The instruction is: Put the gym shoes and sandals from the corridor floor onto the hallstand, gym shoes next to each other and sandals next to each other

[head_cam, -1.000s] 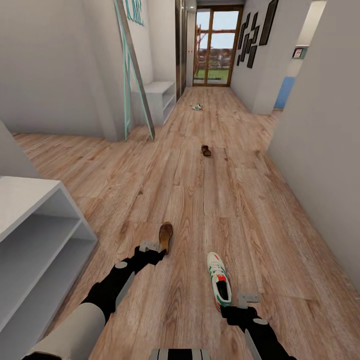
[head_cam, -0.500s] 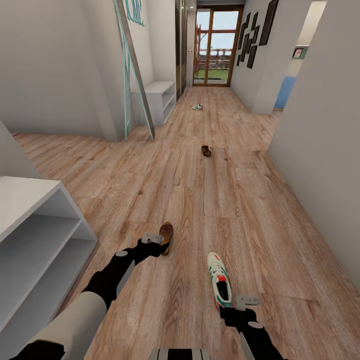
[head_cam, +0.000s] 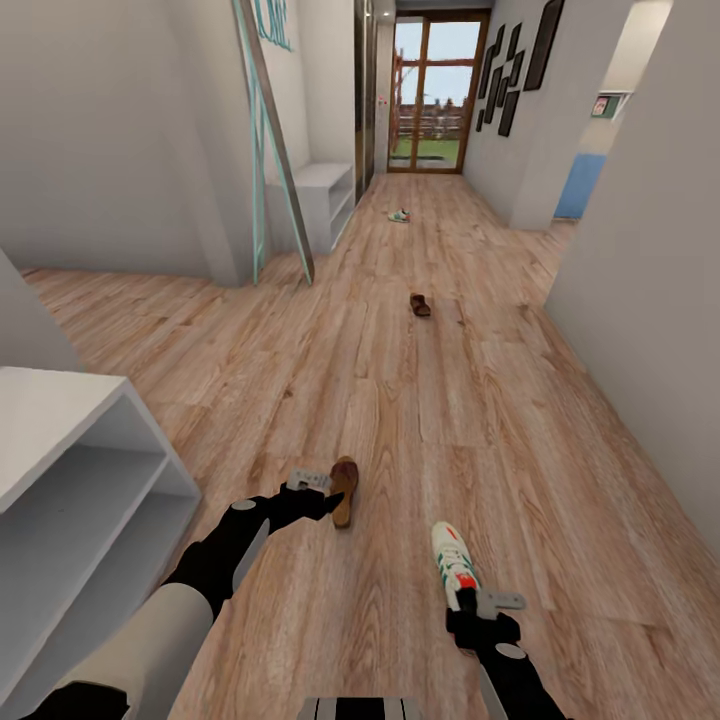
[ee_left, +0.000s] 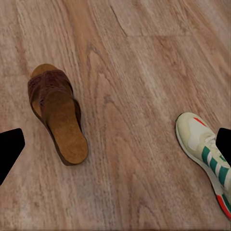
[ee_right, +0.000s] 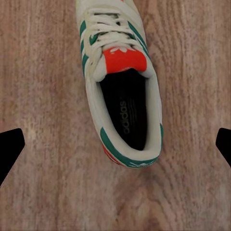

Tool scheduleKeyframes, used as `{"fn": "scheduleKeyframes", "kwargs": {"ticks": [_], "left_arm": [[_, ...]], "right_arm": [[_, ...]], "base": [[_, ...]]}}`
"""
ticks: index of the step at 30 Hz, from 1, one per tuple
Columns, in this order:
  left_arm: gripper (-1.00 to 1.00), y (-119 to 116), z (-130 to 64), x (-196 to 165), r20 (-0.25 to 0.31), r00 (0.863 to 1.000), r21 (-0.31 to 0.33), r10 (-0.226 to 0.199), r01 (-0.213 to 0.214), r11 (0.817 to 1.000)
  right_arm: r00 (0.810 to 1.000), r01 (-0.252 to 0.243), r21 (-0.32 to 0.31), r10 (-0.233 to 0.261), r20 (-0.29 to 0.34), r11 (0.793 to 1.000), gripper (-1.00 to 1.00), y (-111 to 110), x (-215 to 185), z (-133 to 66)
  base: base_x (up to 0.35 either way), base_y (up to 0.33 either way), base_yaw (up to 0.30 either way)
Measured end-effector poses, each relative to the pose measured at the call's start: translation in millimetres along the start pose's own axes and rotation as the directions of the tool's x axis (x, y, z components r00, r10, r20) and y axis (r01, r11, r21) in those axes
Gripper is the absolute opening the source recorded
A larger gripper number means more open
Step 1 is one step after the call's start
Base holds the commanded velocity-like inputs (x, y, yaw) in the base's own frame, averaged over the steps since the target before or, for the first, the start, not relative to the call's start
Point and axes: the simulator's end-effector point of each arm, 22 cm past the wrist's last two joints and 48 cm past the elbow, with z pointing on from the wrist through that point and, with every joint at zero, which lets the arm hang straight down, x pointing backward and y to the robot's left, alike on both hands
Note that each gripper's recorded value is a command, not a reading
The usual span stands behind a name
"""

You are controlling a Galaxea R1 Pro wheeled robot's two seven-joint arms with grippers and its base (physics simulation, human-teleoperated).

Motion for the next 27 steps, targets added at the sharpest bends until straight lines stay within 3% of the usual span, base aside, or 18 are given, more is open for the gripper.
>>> {"fn": "scheduleKeyframes", "kwargs": {"ticks": [12, 27], "left_arm": [[1.0, 0.2, -0.2, 0.8, -0.002, 1.0, 0.001, -0.004, 0.004, 1.0], [1.0, 0.1, -0.2, 0.2, 0.0, 1.0, 0.001, -0.004, 0.004, 1.0]], "right_arm": [[1.0, -0.001, 0.002, 0.001, 0.002, 1.0, 1.0, -0.9, -0.7, 0.0], [1.0, -0.002, 0.003, 0.002, 0.004, 1.0, 1.0, -1.2, -1.8, -0.1]], "base": [[0.032, 0.018, 0.0], [0.156, 0.001, 0.0]]}}
